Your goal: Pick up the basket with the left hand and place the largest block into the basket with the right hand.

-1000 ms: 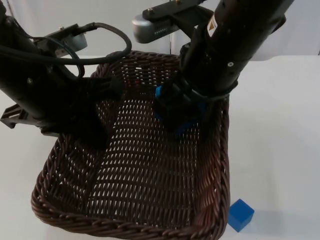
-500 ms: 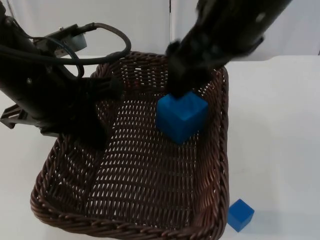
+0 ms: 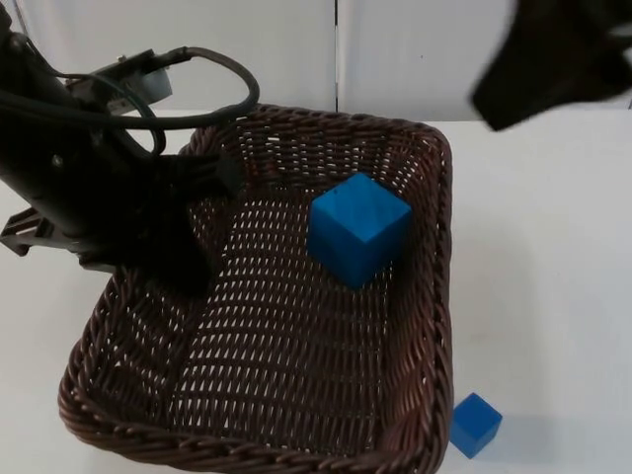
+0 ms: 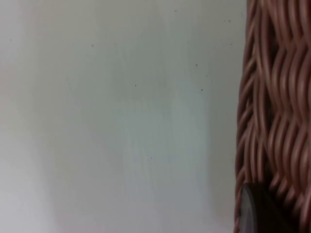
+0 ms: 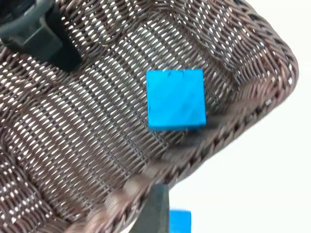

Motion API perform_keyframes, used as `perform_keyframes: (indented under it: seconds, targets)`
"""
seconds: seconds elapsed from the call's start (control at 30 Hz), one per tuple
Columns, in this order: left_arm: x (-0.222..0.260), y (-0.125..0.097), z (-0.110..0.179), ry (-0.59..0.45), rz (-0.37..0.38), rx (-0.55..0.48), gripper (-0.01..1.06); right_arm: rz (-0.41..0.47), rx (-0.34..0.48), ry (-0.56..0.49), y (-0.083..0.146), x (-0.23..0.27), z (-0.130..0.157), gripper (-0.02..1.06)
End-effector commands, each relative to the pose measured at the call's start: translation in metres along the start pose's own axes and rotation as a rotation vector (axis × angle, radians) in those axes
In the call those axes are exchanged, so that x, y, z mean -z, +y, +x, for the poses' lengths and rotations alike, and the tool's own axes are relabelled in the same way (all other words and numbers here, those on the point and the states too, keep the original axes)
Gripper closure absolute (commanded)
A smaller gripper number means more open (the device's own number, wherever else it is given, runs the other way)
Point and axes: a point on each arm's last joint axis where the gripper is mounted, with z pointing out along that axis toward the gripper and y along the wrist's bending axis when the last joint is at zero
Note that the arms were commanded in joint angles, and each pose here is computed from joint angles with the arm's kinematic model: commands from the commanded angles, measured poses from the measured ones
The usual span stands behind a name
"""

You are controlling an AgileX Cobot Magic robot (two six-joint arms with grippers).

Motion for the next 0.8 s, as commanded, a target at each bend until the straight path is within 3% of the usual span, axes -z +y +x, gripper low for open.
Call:
perform_keyframes:
  seconds: [0.0, 0.27, 0.77]
  targets:
    - [0.003, -0.006, -0.001, -0.009, 0.026, 0.013, 1.05, -0.001, -0.015, -0.039, 0.001, 0.010, 0.008, 0.26]
    - [0.003, -0.006, -0.002, -0.015, 0.027, 0.016, 1.05, -0.003, -0.033, -0.166, -0.001, 0.046, 0.036, 0.26]
    - [0.001, -0.003, -0.007, -0.064, 0.005, 0.011, 1.05, -0.002, -0.030, -0.197, -0.001, 0.054, 0.040, 0.26]
